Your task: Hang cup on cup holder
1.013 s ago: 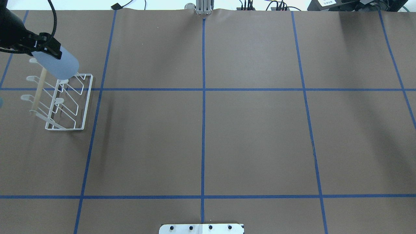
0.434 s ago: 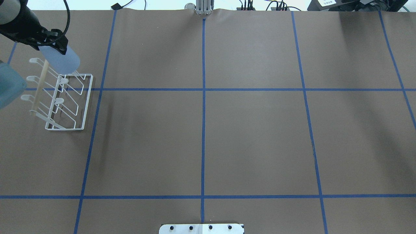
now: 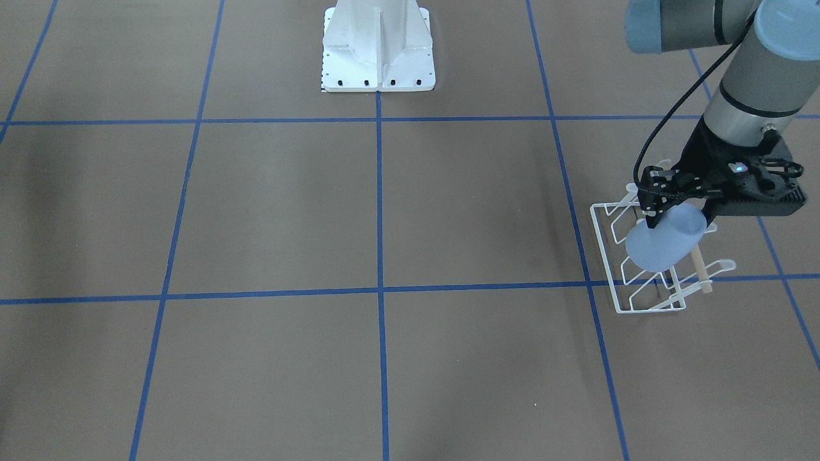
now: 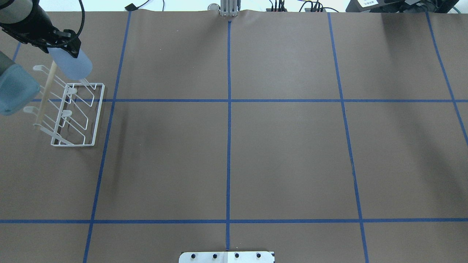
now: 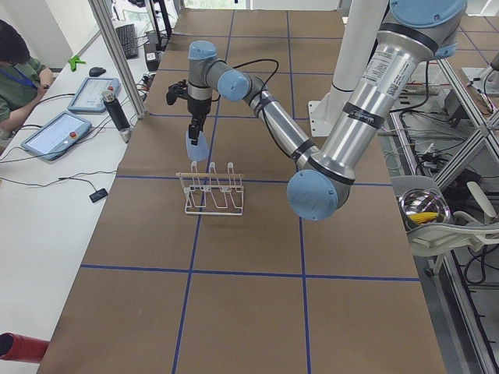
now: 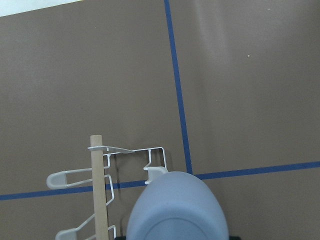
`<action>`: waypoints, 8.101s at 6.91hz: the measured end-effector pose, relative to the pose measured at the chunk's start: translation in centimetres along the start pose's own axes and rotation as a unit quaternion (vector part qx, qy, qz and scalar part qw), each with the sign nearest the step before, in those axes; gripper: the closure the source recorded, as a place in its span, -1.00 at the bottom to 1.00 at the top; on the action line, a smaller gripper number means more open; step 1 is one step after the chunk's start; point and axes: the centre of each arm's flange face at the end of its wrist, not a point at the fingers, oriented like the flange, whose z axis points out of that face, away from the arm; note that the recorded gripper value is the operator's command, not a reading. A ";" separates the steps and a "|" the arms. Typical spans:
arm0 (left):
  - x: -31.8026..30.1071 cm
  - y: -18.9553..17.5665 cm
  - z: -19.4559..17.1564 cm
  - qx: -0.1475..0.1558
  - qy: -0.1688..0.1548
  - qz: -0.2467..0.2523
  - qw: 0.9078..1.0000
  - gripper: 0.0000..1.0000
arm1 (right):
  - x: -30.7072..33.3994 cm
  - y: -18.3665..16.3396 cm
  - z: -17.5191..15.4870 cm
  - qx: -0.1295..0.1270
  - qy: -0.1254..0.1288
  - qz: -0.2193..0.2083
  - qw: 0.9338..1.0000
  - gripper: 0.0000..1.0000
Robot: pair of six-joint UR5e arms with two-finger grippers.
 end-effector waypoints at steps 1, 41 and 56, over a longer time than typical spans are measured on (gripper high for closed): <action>-0.1 -0.2 0.5 -0.002 -0.001 -0.001 1.000 1.00 | 0.0 0.0 0.0 0.000 0.000 0.000 1.000 -1.00; -42.7 14.7 11.1 -0.120 0.018 -0.116 0.986 -0.97 | 10.7 9.6 5.5 -0.017 -0.015 0.079 0.997 -1.00; -43.1 15.3 11.6 -0.126 0.018 -0.120 0.985 -0.97 | 10.8 9.9 5.9 -0.012 -0.015 0.072 0.997 -1.00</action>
